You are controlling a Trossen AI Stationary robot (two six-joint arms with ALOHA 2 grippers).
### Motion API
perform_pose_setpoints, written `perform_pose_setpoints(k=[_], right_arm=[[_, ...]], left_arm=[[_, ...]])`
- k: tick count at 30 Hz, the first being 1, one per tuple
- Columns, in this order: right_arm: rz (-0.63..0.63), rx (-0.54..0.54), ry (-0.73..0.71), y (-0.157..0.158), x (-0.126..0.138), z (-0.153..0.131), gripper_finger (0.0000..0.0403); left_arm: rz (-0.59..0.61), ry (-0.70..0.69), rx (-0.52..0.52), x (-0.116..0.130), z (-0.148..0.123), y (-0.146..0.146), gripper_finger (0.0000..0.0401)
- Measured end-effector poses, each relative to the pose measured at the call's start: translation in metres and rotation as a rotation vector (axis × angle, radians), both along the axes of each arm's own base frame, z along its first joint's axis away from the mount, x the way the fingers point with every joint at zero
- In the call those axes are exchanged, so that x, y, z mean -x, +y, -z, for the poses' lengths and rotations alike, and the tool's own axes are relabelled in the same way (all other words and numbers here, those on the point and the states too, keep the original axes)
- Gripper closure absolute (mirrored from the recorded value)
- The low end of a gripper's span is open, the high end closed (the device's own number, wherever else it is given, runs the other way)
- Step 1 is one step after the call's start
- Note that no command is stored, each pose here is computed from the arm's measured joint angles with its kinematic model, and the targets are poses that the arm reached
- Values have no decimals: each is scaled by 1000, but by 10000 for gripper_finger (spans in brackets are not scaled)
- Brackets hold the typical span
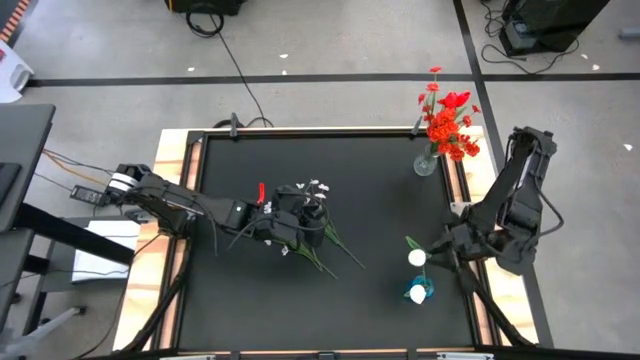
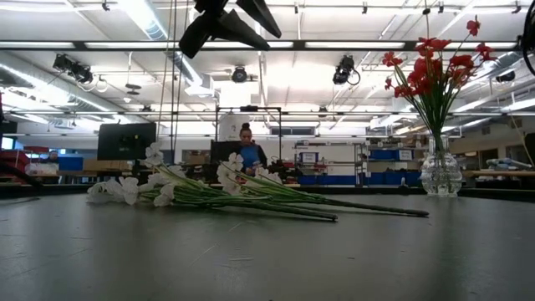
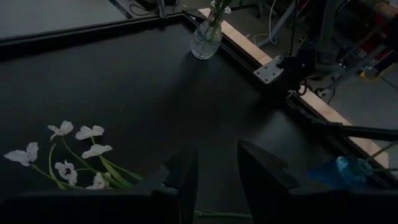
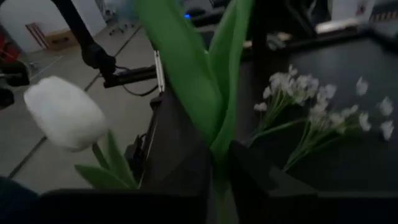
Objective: Sort flowers into vase by color
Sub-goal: Put the white flower into the blue vase, then put the right white flowers into the blue vase
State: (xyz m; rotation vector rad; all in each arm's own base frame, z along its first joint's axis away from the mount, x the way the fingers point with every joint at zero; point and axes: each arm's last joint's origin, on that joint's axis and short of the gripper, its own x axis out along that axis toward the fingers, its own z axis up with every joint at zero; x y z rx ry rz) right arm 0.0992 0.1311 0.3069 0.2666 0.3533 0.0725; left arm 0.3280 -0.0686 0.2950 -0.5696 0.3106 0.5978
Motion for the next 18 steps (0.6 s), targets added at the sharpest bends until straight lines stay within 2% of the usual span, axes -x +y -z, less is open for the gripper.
perform_pose_setpoints(k=[4, 7, 10, 14, 18], right_arm=[[-19, -75, 32, 4, 2, 2, 290], [-54, -143, 68, 8, 5, 3, 274], [-137, -229, 138, 13, 9, 4, 271], [-272, -410, 264, 18, 15, 1, 271], [-350, -579, 280, 20, 20, -10, 271]], left_arm=[[1, 17, -25, -1, 0, 4, 284], [-2, 33, -51, -2, 0, 10, 284], [-3, 46, -47, -3, 1, 18, 284], [38, 94, -7, -4, 5, 28, 284], [67, 152, 24, -2, 9, 35, 284]])
